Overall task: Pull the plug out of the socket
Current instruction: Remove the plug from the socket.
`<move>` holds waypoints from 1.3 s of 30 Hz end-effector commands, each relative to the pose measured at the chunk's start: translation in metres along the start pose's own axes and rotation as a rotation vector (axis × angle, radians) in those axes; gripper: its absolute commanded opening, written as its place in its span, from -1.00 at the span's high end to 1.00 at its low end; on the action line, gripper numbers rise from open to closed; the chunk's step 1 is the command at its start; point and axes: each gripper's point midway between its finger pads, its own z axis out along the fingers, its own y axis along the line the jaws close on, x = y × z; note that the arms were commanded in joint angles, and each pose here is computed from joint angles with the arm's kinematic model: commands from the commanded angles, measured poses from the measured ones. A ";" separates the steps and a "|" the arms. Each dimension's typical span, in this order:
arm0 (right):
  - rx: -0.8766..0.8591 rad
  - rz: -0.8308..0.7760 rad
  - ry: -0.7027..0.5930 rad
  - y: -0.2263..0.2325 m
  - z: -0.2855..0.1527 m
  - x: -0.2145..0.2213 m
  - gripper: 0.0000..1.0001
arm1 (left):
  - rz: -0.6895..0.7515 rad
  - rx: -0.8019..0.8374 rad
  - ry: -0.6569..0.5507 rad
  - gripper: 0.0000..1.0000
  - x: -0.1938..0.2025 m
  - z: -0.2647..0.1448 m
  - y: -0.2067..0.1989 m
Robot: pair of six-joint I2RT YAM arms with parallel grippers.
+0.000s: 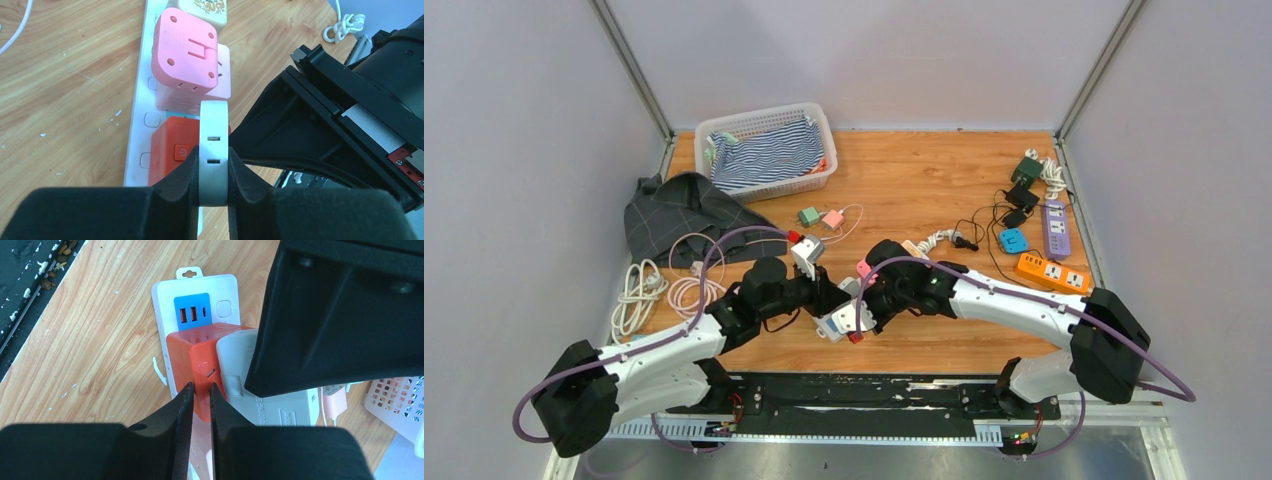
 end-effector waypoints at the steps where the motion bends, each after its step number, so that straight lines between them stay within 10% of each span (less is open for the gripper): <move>1: -0.262 0.135 0.188 0.081 0.005 0.050 0.65 | 0.028 0.057 -0.013 1.00 -0.009 0.000 -0.015; 39: -0.283 0.145 0.201 0.084 0.007 0.052 0.65 | 0.027 0.079 -0.042 1.00 -0.029 0.003 -0.025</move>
